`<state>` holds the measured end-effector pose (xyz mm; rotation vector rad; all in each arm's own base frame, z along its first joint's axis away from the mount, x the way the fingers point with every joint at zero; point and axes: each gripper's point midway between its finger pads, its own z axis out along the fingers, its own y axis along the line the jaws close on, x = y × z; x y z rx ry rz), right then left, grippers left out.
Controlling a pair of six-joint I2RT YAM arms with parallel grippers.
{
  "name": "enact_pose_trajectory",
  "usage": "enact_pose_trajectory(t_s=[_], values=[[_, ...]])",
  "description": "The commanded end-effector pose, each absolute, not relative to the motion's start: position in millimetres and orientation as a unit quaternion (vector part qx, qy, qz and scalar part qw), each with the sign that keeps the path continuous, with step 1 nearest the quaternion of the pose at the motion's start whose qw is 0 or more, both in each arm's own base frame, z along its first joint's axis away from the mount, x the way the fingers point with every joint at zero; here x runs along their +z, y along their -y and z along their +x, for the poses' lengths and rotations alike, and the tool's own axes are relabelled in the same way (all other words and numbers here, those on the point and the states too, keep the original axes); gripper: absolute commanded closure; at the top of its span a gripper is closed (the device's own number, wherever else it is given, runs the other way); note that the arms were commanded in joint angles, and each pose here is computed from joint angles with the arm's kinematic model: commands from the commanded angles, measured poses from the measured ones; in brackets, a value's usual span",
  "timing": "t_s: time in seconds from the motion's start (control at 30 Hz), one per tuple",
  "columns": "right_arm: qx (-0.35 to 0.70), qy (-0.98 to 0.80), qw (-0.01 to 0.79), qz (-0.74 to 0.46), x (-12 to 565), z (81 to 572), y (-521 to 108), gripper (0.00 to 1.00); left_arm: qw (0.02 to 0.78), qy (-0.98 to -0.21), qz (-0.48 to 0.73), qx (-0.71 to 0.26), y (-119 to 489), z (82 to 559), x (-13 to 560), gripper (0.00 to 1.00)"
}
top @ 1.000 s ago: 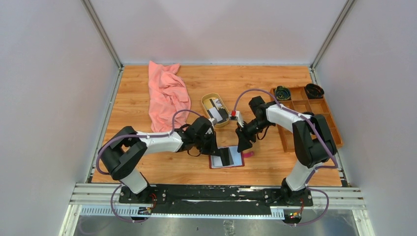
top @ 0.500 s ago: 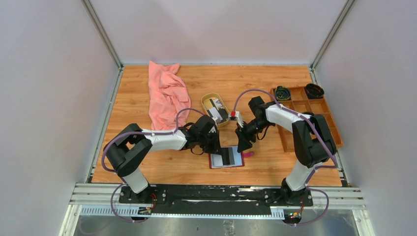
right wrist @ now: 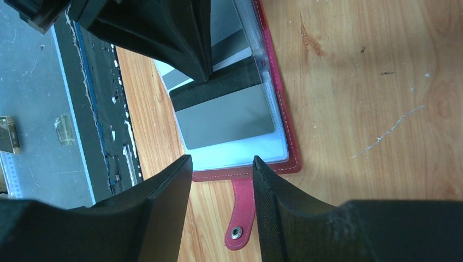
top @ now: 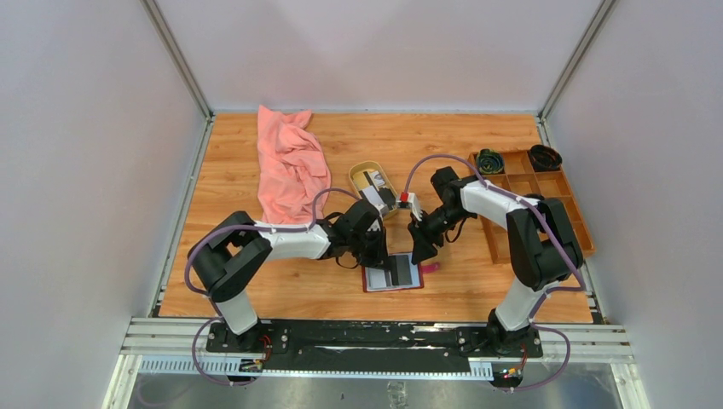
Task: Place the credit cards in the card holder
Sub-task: Insert the credit card into the card holder.
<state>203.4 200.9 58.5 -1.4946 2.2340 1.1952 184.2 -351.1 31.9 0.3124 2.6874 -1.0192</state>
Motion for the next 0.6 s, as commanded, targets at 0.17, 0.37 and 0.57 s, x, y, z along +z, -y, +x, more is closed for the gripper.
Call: enact_pose_trajectory(t_s=[0.17,0.37,0.57], values=[[0.402,-0.757,0.091,-0.508,65,201,-204,0.51,0.121,-0.916,0.116,-0.364,368,184,32,0.92],[0.401,-0.756,0.094,-0.509,66,202,-204,0.51,0.118,-0.915,0.117,-0.368,373,185,31,0.92],[0.400,-0.755,0.096,-0.510,68,202,-203,0.51,0.117,-0.913,0.119,-0.371,377,186,30,0.91]])
